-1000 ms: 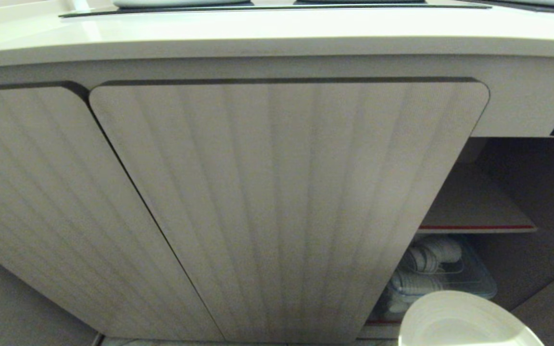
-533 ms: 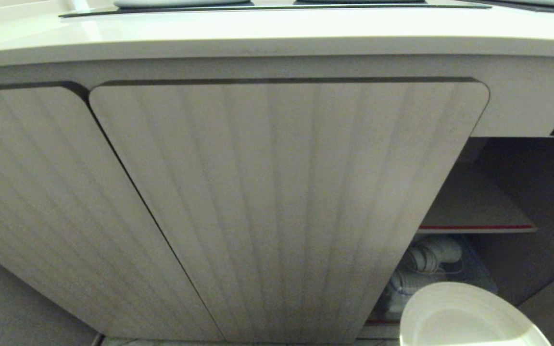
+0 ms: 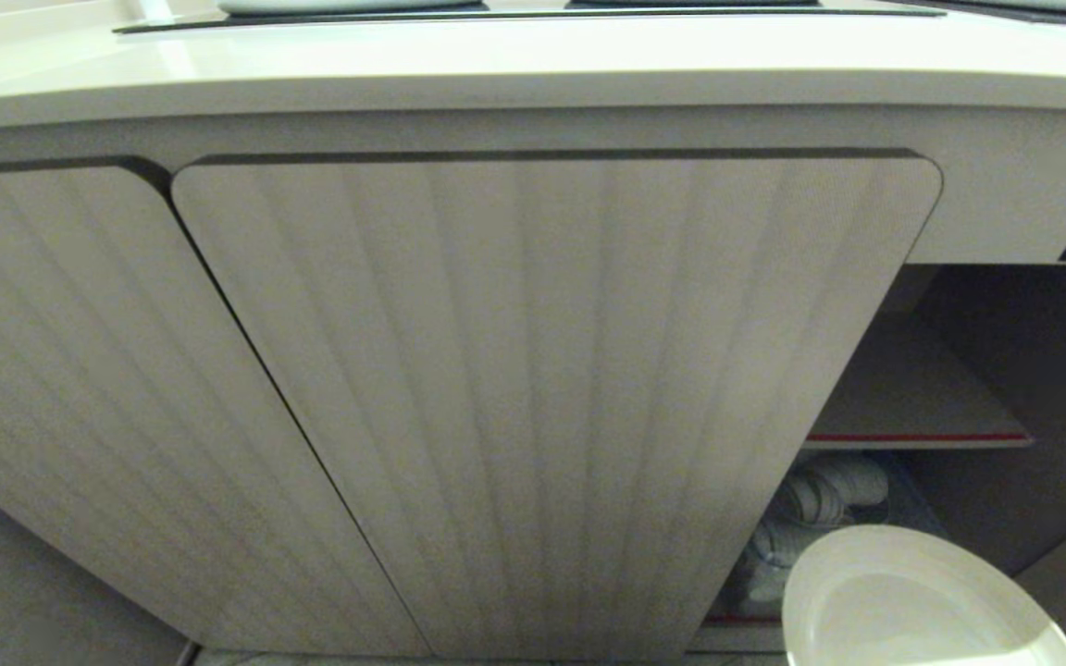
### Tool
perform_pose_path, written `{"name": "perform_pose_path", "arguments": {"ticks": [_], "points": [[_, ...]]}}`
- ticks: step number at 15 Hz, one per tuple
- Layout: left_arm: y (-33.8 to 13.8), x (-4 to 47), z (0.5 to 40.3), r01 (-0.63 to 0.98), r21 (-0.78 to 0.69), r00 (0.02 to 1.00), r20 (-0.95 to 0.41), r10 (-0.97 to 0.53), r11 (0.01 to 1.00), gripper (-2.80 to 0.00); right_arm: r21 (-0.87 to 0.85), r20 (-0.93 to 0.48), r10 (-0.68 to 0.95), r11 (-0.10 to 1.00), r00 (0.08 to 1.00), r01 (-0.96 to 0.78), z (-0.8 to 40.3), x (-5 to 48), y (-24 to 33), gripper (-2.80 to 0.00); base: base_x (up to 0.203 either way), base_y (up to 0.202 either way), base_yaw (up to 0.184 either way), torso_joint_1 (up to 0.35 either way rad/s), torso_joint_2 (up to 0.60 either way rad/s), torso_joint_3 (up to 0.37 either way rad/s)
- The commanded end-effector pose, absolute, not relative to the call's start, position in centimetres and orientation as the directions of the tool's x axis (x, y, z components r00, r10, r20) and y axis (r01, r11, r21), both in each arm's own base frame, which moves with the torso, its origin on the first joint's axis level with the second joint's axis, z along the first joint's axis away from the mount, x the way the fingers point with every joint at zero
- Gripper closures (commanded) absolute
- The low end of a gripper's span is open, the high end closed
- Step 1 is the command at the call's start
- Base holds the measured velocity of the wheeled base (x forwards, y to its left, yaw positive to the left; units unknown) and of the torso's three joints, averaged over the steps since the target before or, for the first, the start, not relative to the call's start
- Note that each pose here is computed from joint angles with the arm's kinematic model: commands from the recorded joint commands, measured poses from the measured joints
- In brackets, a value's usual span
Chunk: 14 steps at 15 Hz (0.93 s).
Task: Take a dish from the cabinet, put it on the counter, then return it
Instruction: Put it back into the cabinet
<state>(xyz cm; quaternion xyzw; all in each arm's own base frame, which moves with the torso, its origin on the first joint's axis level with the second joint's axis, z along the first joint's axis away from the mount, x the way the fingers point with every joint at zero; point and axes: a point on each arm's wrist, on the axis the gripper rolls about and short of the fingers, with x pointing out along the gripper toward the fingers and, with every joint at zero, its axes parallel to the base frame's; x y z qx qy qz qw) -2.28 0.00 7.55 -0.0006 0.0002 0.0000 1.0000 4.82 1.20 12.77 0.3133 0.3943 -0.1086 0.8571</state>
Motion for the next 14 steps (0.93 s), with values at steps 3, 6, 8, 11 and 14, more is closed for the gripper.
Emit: {"name": "perform_pose_path", "arguments": {"ticks": [3, 6, 8, 11, 14], "points": [[0.0, -2.3, 7.5, 0.000, -0.002, 1.000, 0.000, 0.000, 1.000, 0.00, 0.440, -0.748, 0.027, 0.768, 0.663, 0.465, 12.9, 5.1, 1.2, 0.00, 0.000, 0.000, 0.000, 0.000, 0.00, 0.000], [0.0, -2.3, 7.5, 0.000, -0.002, 1.000, 0.000, 0.000, 1.000, 0.00, 0.438, -0.749, 0.004, 0.754, 0.663, 0.490, 12.9, 5.2, 1.0, 0.00, 0.000, 0.000, 0.000, 0.000, 0.00, 0.000], [0.0, -2.3, 7.5, 0.000, -0.002, 1.000, 0.000, 0.000, 1.000, 0.00, 0.437, -0.746, -0.012, 0.746, 0.666, 0.503, 12.9, 5.3, 1.0, 0.00, 0.000, 0.000, 0.000, 0.000, 0.00, 0.000], [0.0, -2.3, 7.5, 0.000, -0.002, 1.000, 0.000, 0.000, 1.000, 0.00, 0.440, -0.743, -0.039, 0.723, 0.668, 0.533, 13.0, 5.8, 0.9, 0.00, 0.000, 0.000, 0.000, 0.000, 0.00, 0.000], [0.0, -2.3, 7.5, 0.000, -0.002, 1.000, 0.000, 0.000, 1.000, 0.00, 0.452, -0.733, -0.051, 0.709, 0.679, 0.541, 13.1, 6.1, 0.8, 0.00, 0.000, 0.000, 0.000, 0.000, 0.00, 0.000]]}}
